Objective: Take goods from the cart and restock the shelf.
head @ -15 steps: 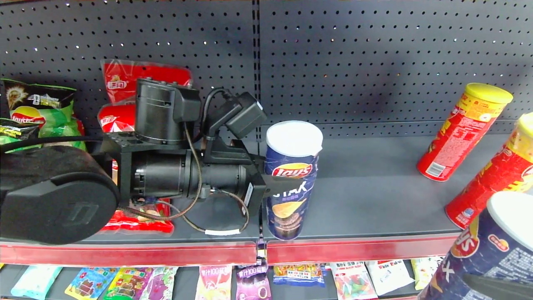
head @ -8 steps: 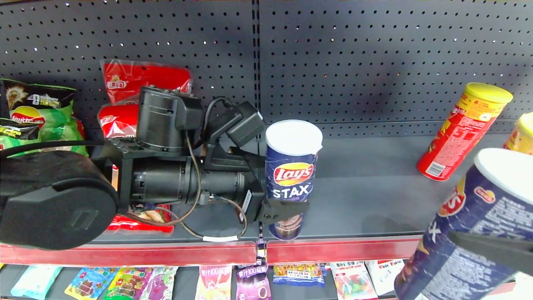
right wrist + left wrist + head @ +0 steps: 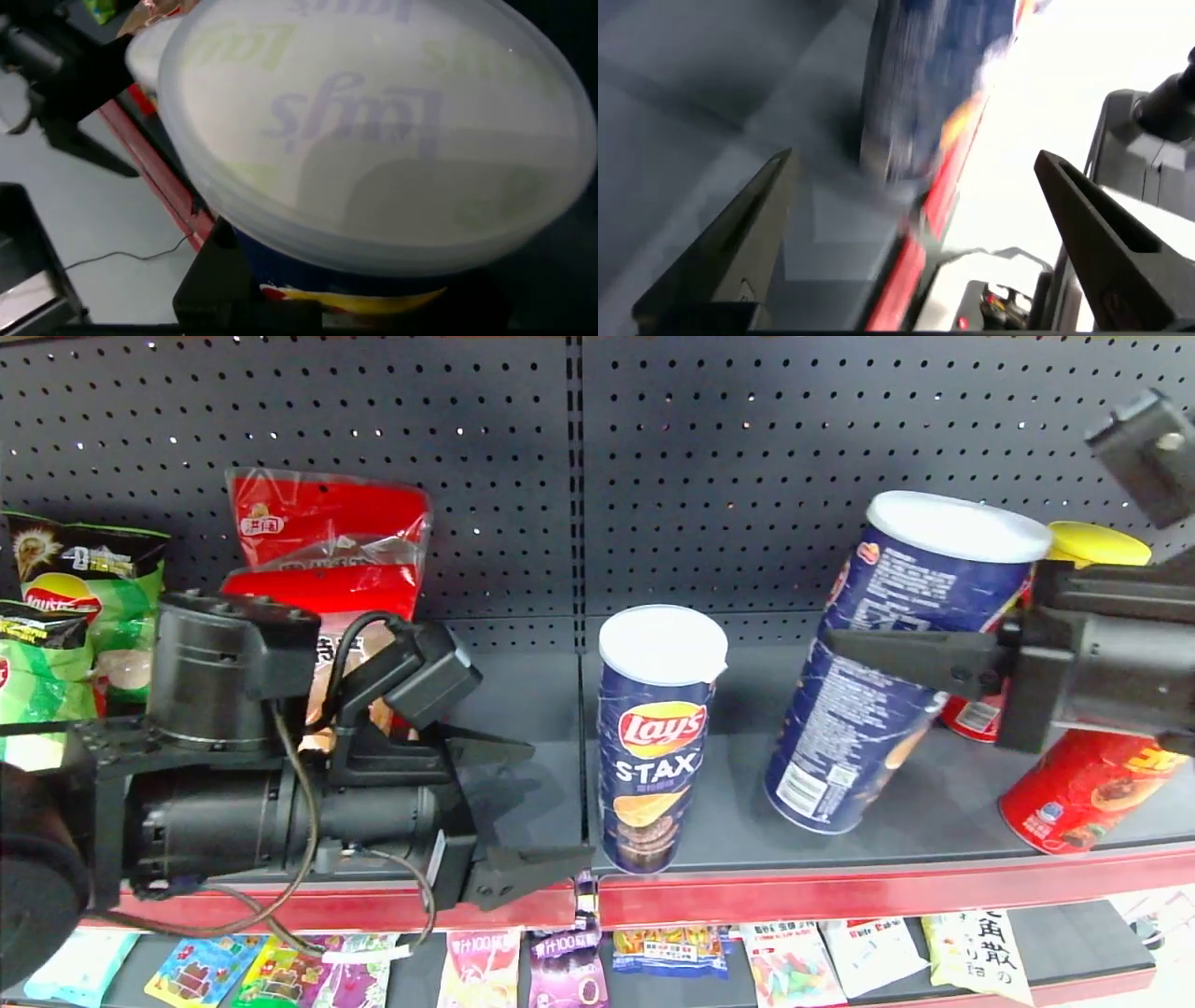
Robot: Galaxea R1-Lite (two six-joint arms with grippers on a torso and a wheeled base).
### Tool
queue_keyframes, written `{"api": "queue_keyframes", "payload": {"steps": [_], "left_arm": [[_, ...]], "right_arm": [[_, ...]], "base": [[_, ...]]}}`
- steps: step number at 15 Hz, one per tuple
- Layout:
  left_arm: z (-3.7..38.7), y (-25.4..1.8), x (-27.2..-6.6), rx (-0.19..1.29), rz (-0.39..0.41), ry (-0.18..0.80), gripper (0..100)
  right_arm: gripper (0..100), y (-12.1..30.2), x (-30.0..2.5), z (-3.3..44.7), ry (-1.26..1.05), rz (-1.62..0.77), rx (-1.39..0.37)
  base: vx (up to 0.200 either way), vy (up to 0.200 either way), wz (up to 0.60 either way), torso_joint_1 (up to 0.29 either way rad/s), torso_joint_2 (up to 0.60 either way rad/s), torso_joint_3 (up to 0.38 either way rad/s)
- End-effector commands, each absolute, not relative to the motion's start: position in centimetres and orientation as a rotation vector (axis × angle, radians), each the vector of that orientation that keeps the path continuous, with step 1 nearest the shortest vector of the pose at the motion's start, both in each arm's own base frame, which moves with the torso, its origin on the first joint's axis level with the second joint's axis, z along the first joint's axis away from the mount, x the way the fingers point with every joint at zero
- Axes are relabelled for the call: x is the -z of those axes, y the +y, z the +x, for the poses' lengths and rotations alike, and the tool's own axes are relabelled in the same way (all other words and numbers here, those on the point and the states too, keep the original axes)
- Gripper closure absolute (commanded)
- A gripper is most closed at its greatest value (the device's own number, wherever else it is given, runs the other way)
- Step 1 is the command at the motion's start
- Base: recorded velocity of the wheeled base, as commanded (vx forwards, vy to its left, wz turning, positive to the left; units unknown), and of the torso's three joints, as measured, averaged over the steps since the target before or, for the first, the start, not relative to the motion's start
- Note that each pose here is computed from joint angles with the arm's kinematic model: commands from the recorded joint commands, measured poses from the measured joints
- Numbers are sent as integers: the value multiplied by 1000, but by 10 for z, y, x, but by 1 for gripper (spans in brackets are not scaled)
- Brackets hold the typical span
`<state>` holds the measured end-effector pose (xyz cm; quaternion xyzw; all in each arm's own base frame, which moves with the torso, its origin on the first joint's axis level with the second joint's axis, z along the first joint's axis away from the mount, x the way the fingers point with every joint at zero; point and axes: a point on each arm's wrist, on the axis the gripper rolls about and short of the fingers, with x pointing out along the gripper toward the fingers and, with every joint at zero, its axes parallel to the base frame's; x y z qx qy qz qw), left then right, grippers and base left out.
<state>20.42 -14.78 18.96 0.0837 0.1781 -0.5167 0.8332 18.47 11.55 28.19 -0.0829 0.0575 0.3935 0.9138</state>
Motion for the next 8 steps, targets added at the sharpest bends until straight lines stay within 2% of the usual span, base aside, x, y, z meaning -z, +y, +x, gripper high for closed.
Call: {"api": "queue_keyframes", "payload": {"steps": [1,4,8], "left_arm": [[180,-121,-190,1053,168,360,0],[162,-97,-185,999,152,359,0],[148,-87,-188,970,139,332,0]], "right_arm": [[100,138,-269,230,172,-179,-791],[100,157,-267,261,178,-184,-807],[100,186,-261,300,166,-205,-828]], "base": [[0,0,0,0,0,0],[0,0,0,0,0,0],[0,0,0,0,0,0]]}}
